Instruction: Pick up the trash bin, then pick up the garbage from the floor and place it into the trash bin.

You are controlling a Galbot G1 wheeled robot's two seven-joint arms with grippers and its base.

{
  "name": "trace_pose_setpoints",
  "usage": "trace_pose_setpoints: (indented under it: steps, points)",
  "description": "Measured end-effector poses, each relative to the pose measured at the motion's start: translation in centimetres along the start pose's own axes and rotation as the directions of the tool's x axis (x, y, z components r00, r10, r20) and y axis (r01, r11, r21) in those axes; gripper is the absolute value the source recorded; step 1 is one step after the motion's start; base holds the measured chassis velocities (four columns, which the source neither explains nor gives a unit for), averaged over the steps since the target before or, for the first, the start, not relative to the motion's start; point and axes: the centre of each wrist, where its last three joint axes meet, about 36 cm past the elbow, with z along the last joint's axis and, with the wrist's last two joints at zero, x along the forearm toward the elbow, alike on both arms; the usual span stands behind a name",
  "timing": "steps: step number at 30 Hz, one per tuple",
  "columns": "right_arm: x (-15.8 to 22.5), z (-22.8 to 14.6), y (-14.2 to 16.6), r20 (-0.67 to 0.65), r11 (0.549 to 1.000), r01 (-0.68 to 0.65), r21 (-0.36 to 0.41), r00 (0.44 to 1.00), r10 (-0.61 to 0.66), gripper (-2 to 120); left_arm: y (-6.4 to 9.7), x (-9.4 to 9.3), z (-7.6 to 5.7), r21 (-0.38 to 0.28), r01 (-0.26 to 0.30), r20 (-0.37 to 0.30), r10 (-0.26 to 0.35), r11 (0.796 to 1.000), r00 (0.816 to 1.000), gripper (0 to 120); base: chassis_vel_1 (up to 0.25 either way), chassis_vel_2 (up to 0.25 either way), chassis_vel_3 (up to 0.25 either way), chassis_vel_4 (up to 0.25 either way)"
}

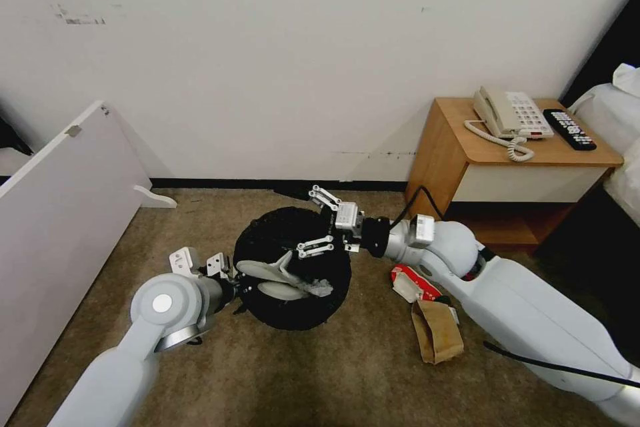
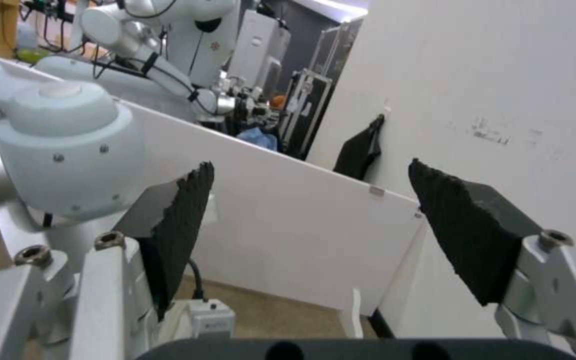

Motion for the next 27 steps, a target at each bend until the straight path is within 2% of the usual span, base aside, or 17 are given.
trace_pose_setpoints:
  steps: [9,15,27]
  points:
    - [0.4,-0.7,0.3,0.005,0.999,-0.033,-0.009,0.999,0.033,79,1.2,0.1,-1.0,0.010,0.020,-0.010,-0.020,1.000,1.000,0,0.000,0.000,0.000,0.000]
    - [0.1,-1.6,-0.3,0.014,0.999,-0.045,0.007,0.999,0.045,79,1.4,0.0,-0.7,0.008,0.020,-0.013,-0.020,1.000,1.000,0,0.000,0.000,0.000,0.000]
    - [0.6,-3.1,-0.8,0.024,0.998,-0.060,0.031,0.998,0.059,79,0.8,0.1,-1.6,0.001,0.007,0.006,-0.007,1.000,1.000,0,0.000,0.000,0.000,0.000]
